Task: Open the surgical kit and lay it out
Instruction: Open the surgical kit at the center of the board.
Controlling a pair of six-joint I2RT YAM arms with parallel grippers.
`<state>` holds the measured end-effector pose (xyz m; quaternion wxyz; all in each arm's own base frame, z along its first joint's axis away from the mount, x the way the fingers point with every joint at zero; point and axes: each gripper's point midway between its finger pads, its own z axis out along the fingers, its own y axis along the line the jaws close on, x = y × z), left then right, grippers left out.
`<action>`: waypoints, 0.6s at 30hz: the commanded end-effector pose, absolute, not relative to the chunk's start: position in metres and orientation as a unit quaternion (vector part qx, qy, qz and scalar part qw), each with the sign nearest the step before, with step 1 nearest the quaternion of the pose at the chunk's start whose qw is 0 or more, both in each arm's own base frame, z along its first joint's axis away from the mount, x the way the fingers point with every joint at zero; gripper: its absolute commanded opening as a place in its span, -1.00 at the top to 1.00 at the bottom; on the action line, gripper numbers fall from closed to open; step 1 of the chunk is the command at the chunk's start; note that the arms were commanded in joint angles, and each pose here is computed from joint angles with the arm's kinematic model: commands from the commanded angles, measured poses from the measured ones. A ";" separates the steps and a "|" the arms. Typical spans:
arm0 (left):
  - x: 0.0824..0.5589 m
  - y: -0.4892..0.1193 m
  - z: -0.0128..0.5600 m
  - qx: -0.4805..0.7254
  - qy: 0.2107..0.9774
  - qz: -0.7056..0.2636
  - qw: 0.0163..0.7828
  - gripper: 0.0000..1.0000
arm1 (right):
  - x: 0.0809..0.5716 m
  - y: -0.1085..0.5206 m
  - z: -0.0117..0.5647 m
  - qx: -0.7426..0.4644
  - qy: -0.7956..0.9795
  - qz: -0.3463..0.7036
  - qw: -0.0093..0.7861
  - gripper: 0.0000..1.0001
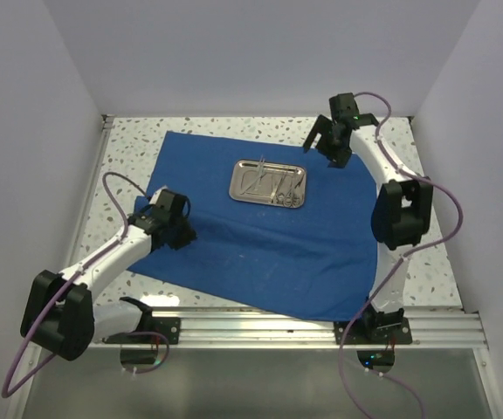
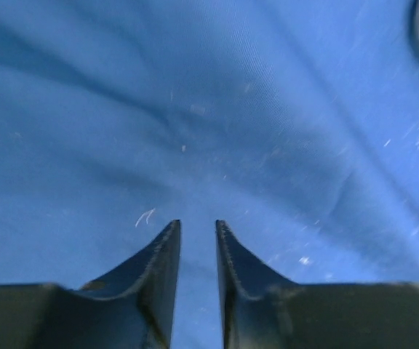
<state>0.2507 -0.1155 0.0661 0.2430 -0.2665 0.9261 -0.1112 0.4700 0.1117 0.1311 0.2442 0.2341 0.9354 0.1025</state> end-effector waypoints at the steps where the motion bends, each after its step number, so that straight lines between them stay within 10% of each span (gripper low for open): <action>1: 0.246 -0.134 0.056 -0.252 0.926 -0.155 0.235 0.46 | 0.533 0.098 0.121 0.248 0.922 0.093 0.281 -0.77; 18: 0.164 -0.105 -0.010 -0.282 0.945 -0.092 0.135 0.58 | 0.612 0.096 -0.010 0.288 0.914 0.101 0.266 -0.49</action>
